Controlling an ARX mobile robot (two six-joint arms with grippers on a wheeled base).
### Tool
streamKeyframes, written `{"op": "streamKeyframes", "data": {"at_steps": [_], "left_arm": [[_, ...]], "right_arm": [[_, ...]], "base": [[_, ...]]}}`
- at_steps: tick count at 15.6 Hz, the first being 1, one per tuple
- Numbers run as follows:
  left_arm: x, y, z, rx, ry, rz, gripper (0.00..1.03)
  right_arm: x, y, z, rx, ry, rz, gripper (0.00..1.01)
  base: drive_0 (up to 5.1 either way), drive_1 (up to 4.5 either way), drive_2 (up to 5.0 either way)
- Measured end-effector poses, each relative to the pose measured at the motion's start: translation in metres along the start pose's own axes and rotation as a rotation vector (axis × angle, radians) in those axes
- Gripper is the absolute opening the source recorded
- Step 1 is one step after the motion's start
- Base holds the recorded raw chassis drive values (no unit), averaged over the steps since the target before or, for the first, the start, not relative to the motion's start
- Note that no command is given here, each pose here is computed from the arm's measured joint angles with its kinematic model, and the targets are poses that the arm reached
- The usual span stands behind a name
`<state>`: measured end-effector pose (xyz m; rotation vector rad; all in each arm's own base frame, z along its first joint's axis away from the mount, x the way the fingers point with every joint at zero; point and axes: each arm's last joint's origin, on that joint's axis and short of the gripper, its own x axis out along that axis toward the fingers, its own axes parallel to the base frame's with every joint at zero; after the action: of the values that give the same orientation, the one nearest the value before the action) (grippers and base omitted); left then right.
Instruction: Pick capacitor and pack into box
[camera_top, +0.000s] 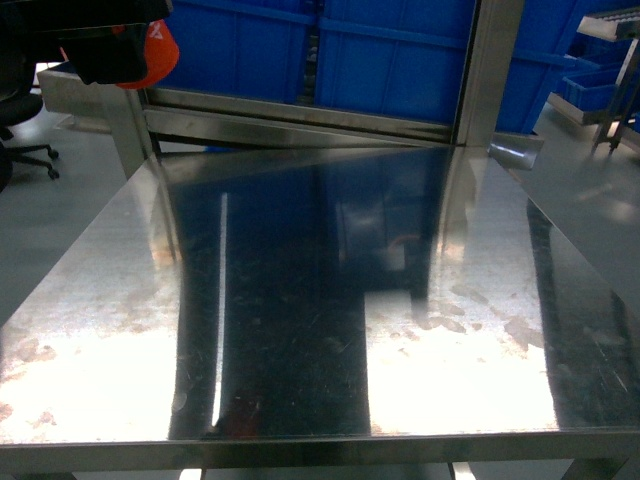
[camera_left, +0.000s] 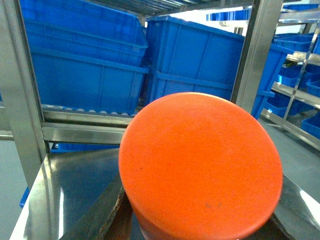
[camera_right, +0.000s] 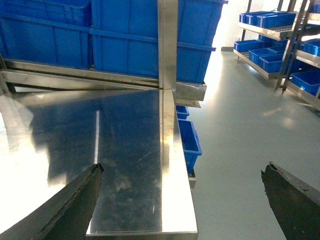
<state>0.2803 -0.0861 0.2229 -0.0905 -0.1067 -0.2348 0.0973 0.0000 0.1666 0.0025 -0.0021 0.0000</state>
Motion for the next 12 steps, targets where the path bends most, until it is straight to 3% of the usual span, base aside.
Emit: {"op": "streamKeyframes", "data": {"at_steps": [2, 3, 4, 5, 6, 9, 12], "left_arm": [[0.000, -0.002, -0.004, 0.007, 0.028, 0.000, 0.45], [-0.005, -0.001, -0.005, 0.042, 0.100, 0.108, 0.45], [-0.022, 0.009, -0.009, 0.067, 0.116, 0.196, 0.45], [-0.039, 0.022, -0.011, 0.074, 0.111, 0.241, 0.45], [-0.050, 0.028, -0.011, 0.074, 0.106, 0.258, 0.45], [-0.084, 0.037, -0.022, 0.074, 0.124, 0.234, 0.45], [-0.114, 0.046, -0.025, 0.074, 0.118, 0.247, 0.45]], "right_arm": [[0.000, 0.000, 0.000, 0.000, 0.000, -0.001, 0.98], [0.000, 0.000, 0.000, 0.000, 0.000, 0.000, 0.98], [0.000, 0.000, 0.000, 0.000, 0.000, -0.001, 0.98], [0.000, 0.000, 0.000, 0.000, 0.000, -0.001, 0.98], [0.000, 0.000, 0.000, 0.000, 0.000, 0.000, 0.98], [0.000, 0.000, 0.000, 0.000, 0.000, -0.001, 0.98], [0.000, 0.000, 0.000, 0.000, 0.000, 0.000, 0.98]], "base": [[0.0, 0.00, 0.0], [0.0, 0.00, 0.0], [0.0, 0.00, 0.0], [0.0, 0.00, 0.0], [0.0, 0.00, 0.0], [0.0, 0.00, 0.0], [0.0, 0.00, 0.0]]}}
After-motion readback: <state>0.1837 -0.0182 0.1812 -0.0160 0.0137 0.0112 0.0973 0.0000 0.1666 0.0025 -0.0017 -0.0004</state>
